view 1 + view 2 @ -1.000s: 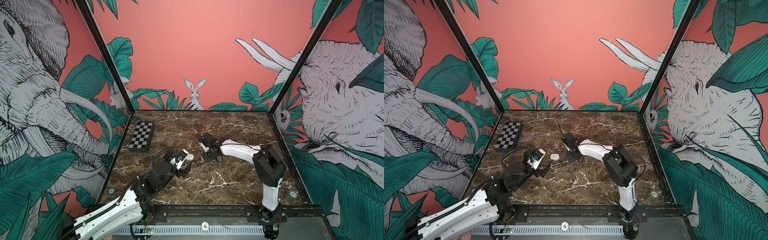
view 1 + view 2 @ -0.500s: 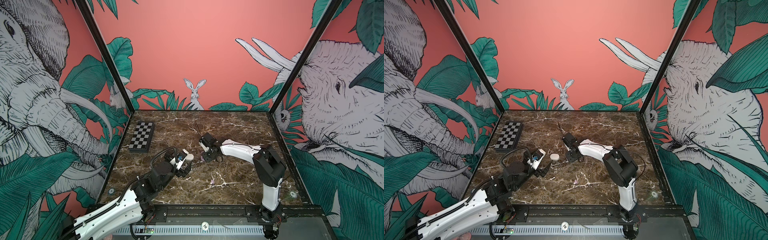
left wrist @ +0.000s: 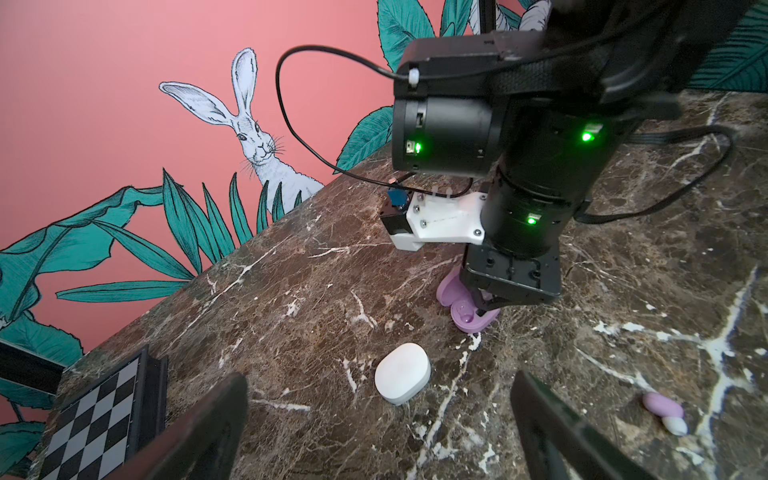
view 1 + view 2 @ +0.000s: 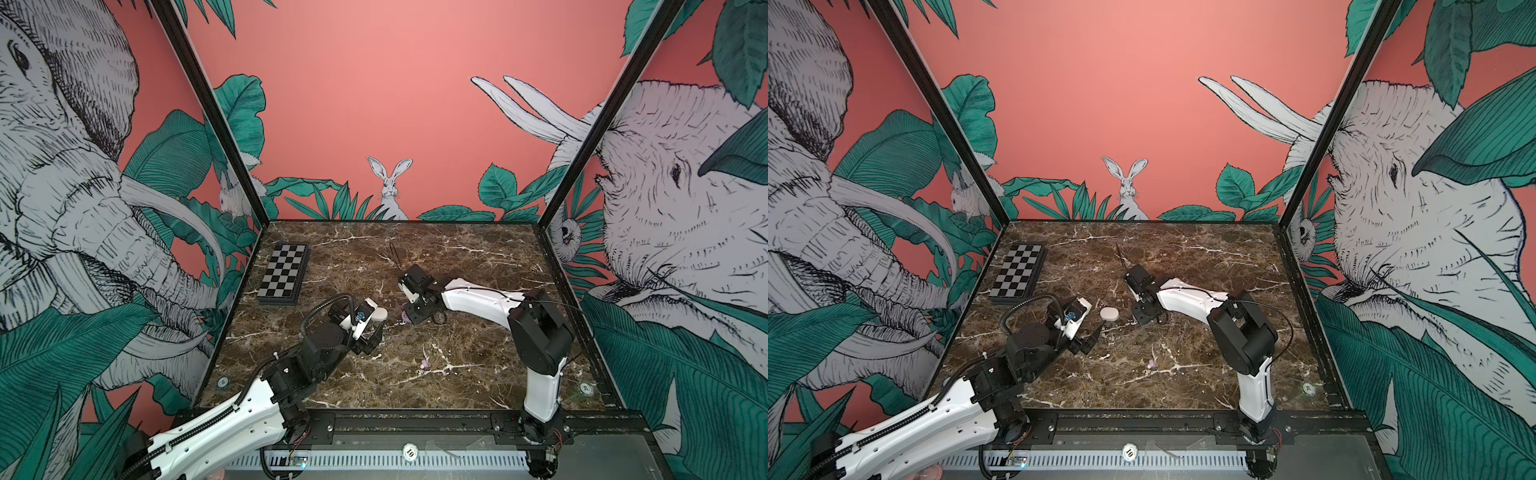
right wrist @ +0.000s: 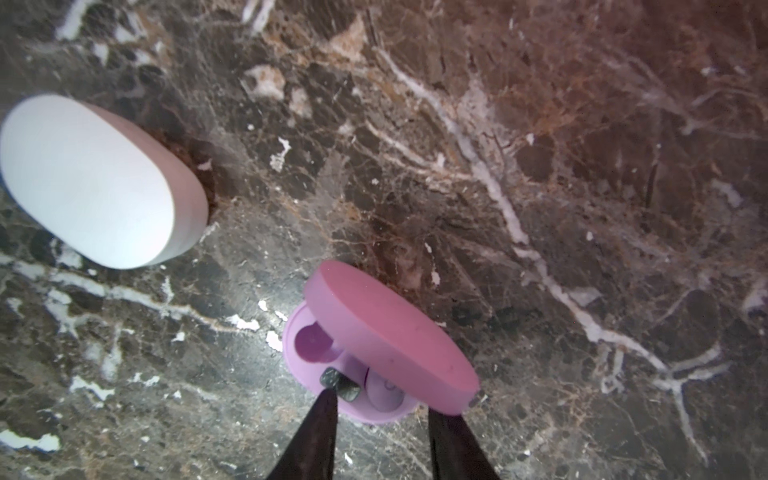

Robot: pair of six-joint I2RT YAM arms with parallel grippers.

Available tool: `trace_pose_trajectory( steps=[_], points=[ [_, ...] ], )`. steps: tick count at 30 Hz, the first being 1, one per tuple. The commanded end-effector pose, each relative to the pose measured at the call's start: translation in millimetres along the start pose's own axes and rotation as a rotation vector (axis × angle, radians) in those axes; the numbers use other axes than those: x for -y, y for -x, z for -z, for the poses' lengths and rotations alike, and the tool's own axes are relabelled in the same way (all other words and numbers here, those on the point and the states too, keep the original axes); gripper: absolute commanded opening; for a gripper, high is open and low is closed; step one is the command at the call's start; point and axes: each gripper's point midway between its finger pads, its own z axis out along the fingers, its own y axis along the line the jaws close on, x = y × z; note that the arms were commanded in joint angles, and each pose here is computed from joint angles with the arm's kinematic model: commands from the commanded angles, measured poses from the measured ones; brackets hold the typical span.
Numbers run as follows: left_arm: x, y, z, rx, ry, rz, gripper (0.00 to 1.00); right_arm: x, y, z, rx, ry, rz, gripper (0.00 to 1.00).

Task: Insert the wireless bluetooth earbuds into the charging case
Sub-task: 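Open the right gripper to release the earbud into the slot, then rise, then move the right gripper over the second pink earbud near the robot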

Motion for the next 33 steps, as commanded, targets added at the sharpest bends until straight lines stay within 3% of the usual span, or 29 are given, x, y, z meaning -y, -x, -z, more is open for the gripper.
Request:
trace_pose_trajectory(
  steps=[1,9,11,12,16,25,33],
  points=[
    [1,2,0,0.018,-0.002,-0.001,0.99,1,5,21,0.033,-0.009,-0.009,0.44],
    [-1,2,0,0.017,0.011,0.007,0.99,-3,2,50,0.112,0.044,-0.089,0.75],
    [-4,3,0,0.020,0.023,0.013,0.99,-5,1,60,0.137,0.069,-0.127,0.96],
    [-5,3,1,0.021,0.028,0.016,0.99,-5,0,65,0.155,0.080,-0.149,0.98],
    [-10,6,3,0.031,0.050,0.024,0.99,-5,-13,86,0.195,0.111,-0.222,0.98],
    [-9,9,3,0.032,0.040,0.014,0.99,-9,-95,89,0.086,0.089,-0.350,0.98],
    [-6,10,2,0.028,0.025,0.011,0.99,-48,-131,67,0.044,0.181,-0.287,0.76]
  ],
)
